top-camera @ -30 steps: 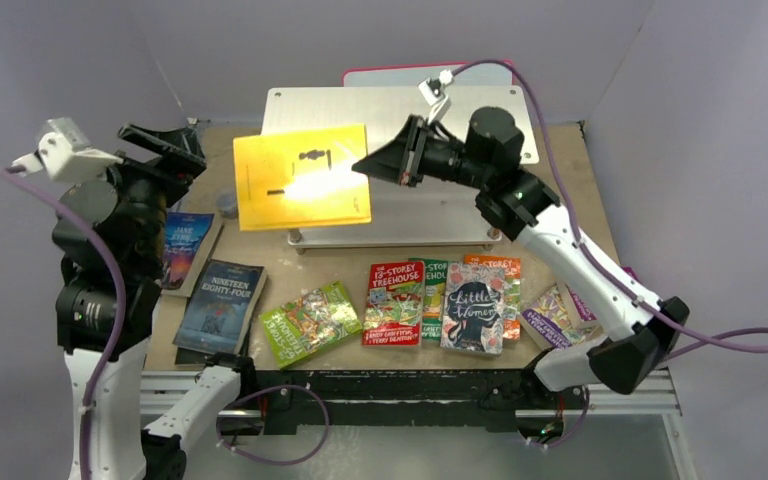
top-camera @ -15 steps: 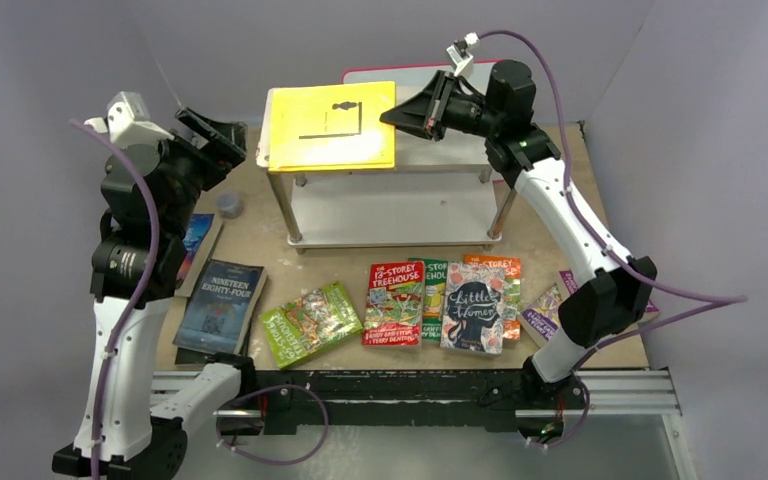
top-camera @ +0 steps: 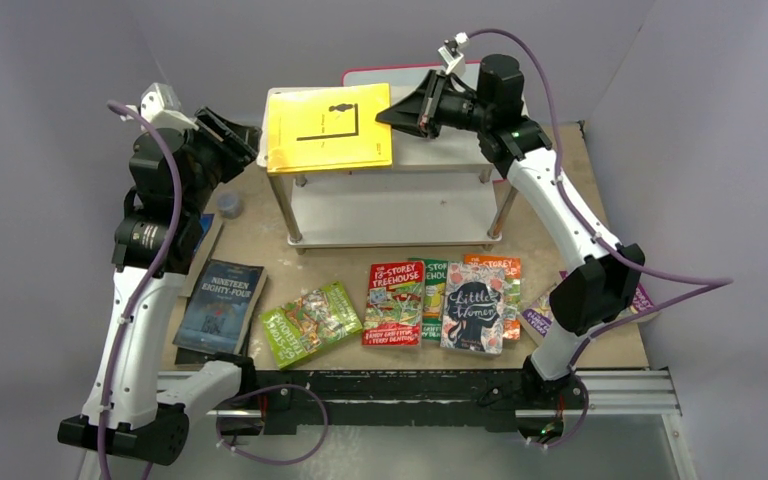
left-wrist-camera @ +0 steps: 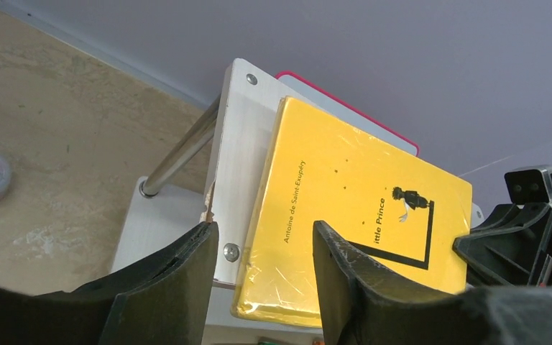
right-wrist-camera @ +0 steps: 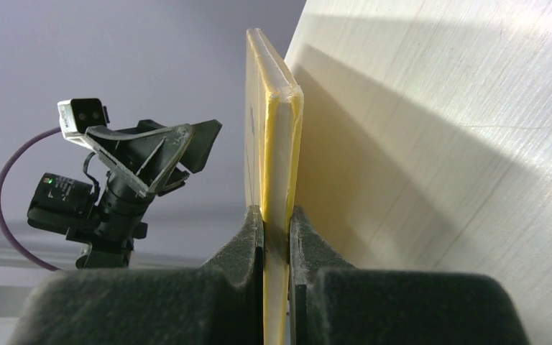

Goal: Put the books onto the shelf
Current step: Place the book on the shelf.

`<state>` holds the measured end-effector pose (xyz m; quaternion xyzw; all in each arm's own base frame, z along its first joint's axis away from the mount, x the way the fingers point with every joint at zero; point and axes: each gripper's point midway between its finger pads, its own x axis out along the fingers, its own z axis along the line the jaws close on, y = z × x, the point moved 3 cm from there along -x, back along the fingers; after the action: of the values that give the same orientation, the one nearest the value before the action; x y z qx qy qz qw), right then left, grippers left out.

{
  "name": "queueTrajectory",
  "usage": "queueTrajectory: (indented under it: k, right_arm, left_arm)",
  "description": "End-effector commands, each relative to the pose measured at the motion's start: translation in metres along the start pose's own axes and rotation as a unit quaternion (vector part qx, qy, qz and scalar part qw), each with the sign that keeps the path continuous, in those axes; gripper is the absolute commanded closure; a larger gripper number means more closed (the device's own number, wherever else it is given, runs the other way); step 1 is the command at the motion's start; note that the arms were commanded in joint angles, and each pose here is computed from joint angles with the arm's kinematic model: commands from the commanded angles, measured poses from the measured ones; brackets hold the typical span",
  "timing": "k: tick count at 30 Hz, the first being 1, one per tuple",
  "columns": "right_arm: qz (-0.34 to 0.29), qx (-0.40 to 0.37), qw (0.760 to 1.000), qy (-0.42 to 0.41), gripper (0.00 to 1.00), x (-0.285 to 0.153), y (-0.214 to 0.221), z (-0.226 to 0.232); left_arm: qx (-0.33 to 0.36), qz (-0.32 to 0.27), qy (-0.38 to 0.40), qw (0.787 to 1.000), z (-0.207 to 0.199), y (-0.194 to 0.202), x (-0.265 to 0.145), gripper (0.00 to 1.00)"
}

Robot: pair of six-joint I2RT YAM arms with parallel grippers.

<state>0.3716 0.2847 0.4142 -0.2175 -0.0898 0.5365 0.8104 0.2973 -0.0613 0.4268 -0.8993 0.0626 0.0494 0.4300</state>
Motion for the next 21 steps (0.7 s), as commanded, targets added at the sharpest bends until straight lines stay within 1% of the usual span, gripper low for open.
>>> queueTrajectory:
  k: [1,3,4,5,8,11,13,15,17,19,21]
  right_arm:
    - [-0.071,-0.058,0.996,0.013,1.00,-0.004,-0.028,0.010]
    - [-0.074,-0.054,0.996,0.021,0.99,0.000,-0.030,0.002]
    - [-0.074,-0.054,0.995,0.026,0.96,0.002,-0.031,-0.001]
    - [-0.075,-0.055,0.995,0.032,0.90,0.003,-0.032,-0.004]
    - [-0.085,-0.065,0.993,0.054,0.66,0.001,-0.035,-0.009]
    - [-0.121,-0.119,0.980,0.100,0.45,-0.010,-0.045,-0.013]
    - [-0.138,-0.149,0.970,0.135,0.35,-0.020,-0.049,-0.017]
    - [-0.159,-0.174,0.955,0.178,0.30,-0.032,-0.056,-0.022]
    - [-0.168,-0.195,0.944,0.206,0.29,-0.042,-0.058,-0.024]
    - [-0.163,-0.209,0.941,0.212,0.29,-0.047,-0.054,-0.022]
    - [-0.149,-0.220,0.941,0.211,0.29,-0.048,-0.046,-0.019]
  left_arm:
    - [0.001,-0.027,0.025,0.999,-0.011,-0.014,-0.001,0.54]
    - [0.001,-0.022,0.022,1.000,-0.009,-0.011,0.004,0.57]
    - [0.001,-0.018,0.020,1.000,-0.008,-0.009,0.006,0.57]
    - [0.000,-0.015,0.019,1.000,-0.007,-0.008,0.008,0.57]
    - [-0.004,-0.008,0.021,1.000,-0.007,-0.004,0.012,0.56]
    - [-0.006,-0.004,0.027,1.000,-0.010,-0.004,0.013,0.52]
    - [-0.002,0.002,0.034,0.999,-0.013,-0.004,0.013,0.46]
    - [0.003,0.011,0.037,0.999,-0.015,-0.003,0.014,0.43]
    - [0.003,0.013,0.035,0.999,-0.016,-0.003,0.014,0.43]
    - [-0.001,0.012,0.037,0.999,-0.016,-0.004,0.011,0.44]
    - [-0.006,0.017,0.049,0.999,-0.019,-0.001,0.008,0.48]
